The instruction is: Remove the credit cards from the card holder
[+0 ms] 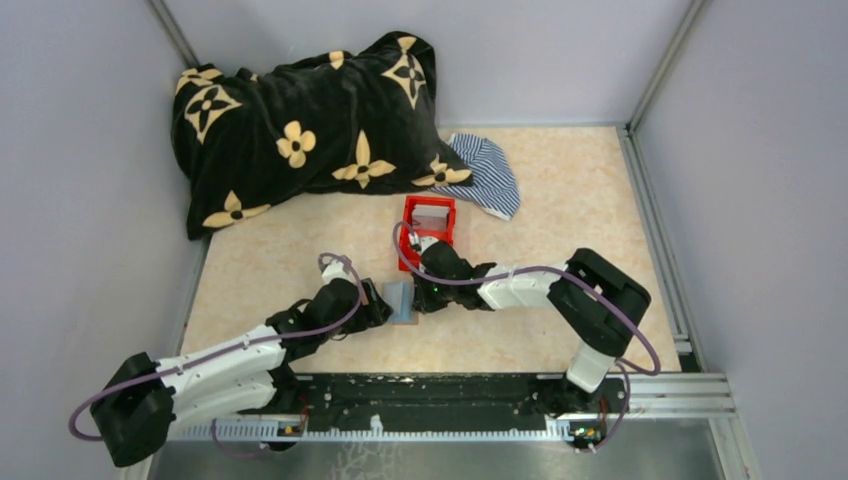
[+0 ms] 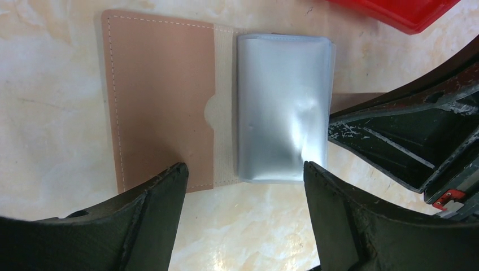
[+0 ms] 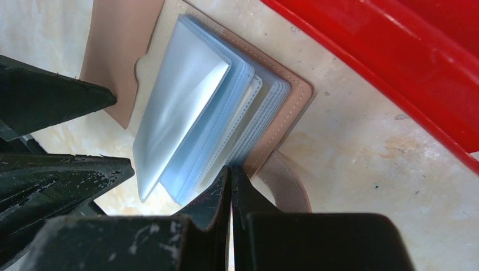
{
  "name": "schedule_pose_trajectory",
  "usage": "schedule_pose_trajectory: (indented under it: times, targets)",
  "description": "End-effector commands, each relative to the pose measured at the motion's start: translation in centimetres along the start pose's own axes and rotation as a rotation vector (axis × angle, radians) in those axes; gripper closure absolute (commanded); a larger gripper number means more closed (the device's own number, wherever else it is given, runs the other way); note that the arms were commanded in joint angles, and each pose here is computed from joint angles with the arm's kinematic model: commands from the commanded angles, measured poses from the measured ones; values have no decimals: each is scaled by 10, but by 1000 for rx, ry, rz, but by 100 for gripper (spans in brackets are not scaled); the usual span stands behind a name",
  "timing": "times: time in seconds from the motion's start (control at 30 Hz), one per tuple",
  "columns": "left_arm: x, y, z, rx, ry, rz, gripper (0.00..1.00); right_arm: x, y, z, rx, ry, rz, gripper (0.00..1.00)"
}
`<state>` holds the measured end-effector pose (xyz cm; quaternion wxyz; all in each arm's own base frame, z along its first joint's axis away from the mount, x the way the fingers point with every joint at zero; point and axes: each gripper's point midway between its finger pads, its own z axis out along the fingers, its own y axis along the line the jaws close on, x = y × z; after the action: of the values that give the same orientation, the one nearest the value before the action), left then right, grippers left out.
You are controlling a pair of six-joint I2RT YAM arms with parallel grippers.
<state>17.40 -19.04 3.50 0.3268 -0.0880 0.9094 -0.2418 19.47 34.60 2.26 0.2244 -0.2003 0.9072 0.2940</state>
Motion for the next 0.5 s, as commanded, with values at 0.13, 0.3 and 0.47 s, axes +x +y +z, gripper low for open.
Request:
schedule_pose_trajectory:
  times: [0.13, 0.3, 0.47]
  targets:
    - [36, 26, 9, -59, 116, 3, 18, 7, -8, 3, 25, 0, -3, 100]
    - [36, 27, 8, -60, 109, 2, 18, 14, -21, -3, 45, -3, 41, 100]
    - [37, 28, 9, -57, 112, 7, 18, 13, -26, -10, 39, -12, 42, 100]
